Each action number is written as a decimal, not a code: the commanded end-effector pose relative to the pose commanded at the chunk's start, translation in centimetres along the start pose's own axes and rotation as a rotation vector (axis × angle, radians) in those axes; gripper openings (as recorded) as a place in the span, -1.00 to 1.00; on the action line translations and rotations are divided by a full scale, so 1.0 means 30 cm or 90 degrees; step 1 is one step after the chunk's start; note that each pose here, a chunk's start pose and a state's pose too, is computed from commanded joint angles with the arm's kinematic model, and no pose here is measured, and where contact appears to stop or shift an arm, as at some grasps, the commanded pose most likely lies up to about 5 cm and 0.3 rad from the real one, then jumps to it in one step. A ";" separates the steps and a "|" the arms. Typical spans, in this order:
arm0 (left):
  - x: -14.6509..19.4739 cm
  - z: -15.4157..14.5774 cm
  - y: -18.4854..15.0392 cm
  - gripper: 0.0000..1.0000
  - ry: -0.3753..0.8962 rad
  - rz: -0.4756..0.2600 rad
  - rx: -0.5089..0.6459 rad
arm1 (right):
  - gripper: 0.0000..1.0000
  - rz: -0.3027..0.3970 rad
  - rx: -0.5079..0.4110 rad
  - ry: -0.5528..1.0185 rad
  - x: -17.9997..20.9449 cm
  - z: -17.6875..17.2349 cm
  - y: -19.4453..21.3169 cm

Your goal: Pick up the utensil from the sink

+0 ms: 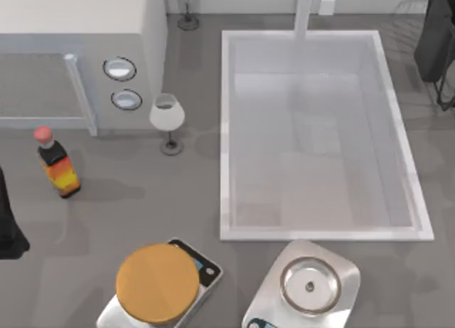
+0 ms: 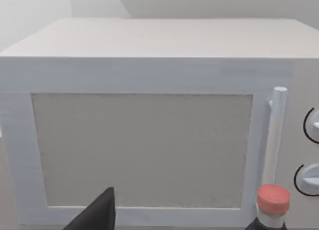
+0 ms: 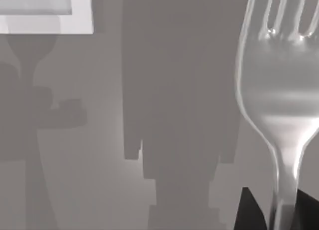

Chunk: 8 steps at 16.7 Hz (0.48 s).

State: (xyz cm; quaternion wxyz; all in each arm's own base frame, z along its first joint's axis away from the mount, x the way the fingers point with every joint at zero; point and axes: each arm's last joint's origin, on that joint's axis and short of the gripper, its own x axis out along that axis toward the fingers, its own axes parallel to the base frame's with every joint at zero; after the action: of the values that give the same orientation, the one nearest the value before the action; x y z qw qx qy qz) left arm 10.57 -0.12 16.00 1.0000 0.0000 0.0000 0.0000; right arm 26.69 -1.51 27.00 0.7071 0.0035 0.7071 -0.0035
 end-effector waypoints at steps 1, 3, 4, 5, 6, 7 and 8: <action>0.000 0.000 0.000 1.00 0.000 0.000 0.000 | -1.00 0.000 0.000 0.000 0.000 0.000 0.000; 0.000 0.000 0.000 1.00 0.000 0.000 0.000 | -1.00 0.000 -0.002 0.002 0.004 0.003 0.004; 0.000 0.000 0.000 1.00 0.000 0.000 0.000 | -1.00 0.000 -0.002 0.004 0.016 0.004 0.004; 0.000 0.000 0.000 1.00 0.000 0.000 0.000 | -1.00 0.000 -0.001 0.005 0.039 0.006 0.003; 0.000 0.000 0.000 1.00 0.000 0.000 0.000 | -1.00 0.000 -0.001 0.006 0.069 0.009 0.003; 0.000 0.000 0.000 1.00 0.000 0.000 0.000 | -1.00 0.000 -0.001 0.005 0.105 0.014 0.002; 0.000 0.000 0.000 1.00 0.000 0.000 0.000 | -1.00 0.000 -0.001 0.001 0.145 0.018 0.002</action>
State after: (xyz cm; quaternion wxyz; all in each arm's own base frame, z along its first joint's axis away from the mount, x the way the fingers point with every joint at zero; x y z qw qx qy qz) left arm 10.57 -0.12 16.00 1.0000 0.0000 0.0000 0.0000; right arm 27.24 -1.47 22.65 0.7066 0.0028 0.7076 -0.0032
